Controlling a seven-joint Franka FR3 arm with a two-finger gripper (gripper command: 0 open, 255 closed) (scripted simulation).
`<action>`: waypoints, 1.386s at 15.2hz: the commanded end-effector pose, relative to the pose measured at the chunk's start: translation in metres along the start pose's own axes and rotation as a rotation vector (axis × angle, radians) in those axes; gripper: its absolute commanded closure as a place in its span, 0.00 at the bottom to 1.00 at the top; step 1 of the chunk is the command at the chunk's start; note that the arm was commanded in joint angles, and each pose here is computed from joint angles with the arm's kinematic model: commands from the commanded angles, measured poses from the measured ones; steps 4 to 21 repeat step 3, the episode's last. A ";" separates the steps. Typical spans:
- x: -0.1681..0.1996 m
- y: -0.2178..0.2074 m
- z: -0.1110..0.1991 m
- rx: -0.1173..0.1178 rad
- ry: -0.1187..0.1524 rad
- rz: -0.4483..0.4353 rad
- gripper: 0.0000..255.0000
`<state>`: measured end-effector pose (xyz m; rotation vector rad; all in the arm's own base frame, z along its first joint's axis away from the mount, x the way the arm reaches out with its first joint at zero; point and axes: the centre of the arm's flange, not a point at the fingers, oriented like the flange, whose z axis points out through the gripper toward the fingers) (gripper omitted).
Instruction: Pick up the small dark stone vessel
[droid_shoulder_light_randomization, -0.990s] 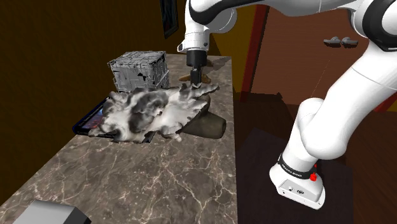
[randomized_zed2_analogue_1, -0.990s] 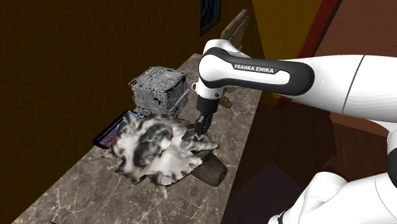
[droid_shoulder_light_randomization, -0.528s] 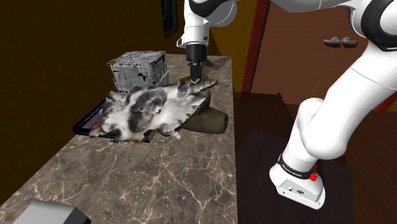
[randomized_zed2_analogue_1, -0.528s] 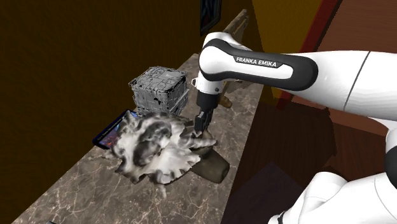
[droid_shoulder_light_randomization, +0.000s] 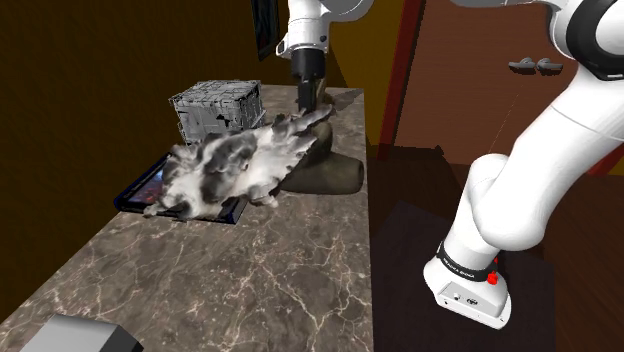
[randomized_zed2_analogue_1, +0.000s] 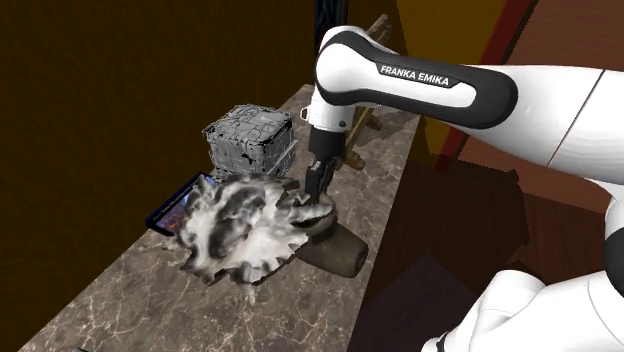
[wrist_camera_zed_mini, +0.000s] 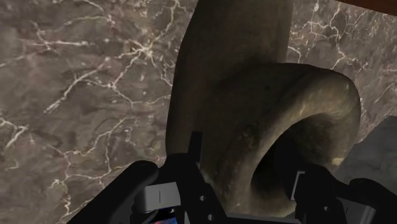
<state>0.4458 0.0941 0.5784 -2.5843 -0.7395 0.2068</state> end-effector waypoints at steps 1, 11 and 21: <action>-0.002 -0.006 -0.012 0.000 0.003 -0.002 1.00; -0.002 -0.007 -0.013 0.000 0.003 -0.002 1.00; -0.002 -0.007 -0.013 0.000 0.003 -0.002 1.00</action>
